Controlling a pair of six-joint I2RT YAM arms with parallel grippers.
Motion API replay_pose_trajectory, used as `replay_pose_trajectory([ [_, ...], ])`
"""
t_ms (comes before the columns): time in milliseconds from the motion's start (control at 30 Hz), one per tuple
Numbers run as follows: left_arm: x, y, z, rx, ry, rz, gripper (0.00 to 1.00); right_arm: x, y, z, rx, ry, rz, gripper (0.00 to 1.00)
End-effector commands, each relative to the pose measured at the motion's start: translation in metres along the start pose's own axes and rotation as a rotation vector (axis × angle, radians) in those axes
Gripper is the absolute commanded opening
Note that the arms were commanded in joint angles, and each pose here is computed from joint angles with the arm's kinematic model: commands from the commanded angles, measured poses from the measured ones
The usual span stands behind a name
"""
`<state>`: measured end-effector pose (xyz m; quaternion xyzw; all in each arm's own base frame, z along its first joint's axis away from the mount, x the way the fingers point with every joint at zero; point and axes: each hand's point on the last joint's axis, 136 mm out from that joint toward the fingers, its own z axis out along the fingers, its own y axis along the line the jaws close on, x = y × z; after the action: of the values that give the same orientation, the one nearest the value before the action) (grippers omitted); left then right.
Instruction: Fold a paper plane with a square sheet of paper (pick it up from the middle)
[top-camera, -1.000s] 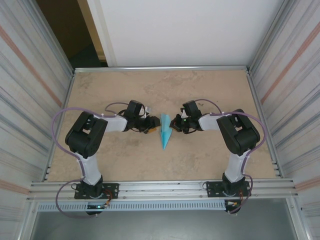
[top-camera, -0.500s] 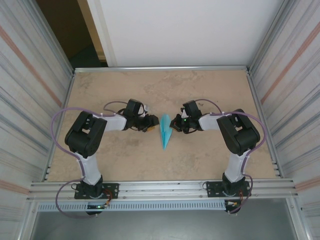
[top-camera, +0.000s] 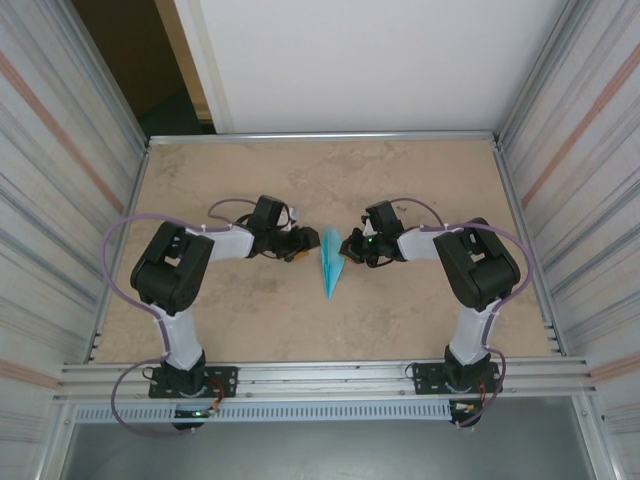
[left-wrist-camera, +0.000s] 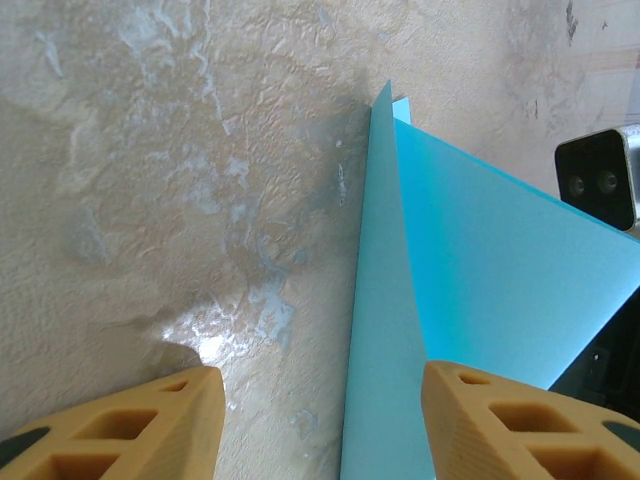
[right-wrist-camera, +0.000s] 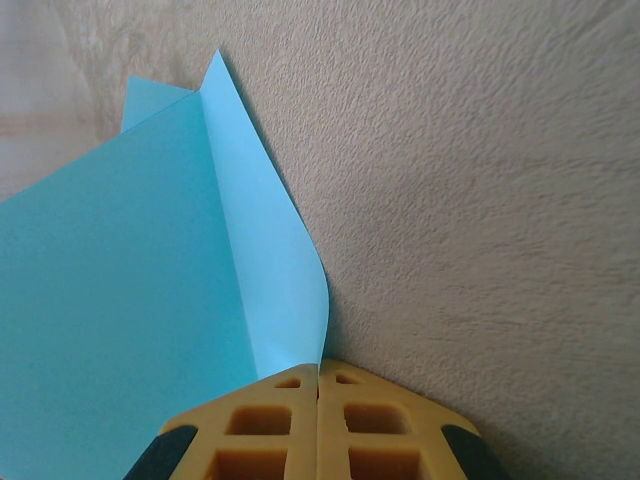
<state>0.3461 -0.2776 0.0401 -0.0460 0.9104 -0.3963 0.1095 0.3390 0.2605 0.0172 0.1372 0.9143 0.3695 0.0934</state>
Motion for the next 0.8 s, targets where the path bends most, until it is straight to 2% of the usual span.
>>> replay_pose_trajectory([
  [0,-0.015,0.005,-0.013,-0.041,-0.053,0.007,0.55,0.004,-0.012,0.004,0.023,0.019,0.002,0.04],
  [133,-0.022,-0.004,-0.025,-0.002,-0.089,0.015,0.54,0.005,-0.012,0.005,0.025,0.021,0.003,0.04],
  [267,-0.016,-0.014,-0.027,0.042,-0.077,0.031,0.53,0.004,-0.013,0.005,0.026,0.021,0.005,0.04],
  [467,0.003,0.010,-0.017,-0.049,-0.016,-0.014,0.39,0.005,-0.014,0.007,0.029,0.024,0.007,0.04],
  [567,0.007,0.009,-0.011,-0.032,0.009,-0.018,0.32,0.005,-0.015,0.008,0.032,0.026,0.009,0.03],
  [767,0.014,0.002,0.002,-0.007,0.062,0.002,0.27,0.005,-0.015,0.007,0.031,0.024,0.010,0.03],
])
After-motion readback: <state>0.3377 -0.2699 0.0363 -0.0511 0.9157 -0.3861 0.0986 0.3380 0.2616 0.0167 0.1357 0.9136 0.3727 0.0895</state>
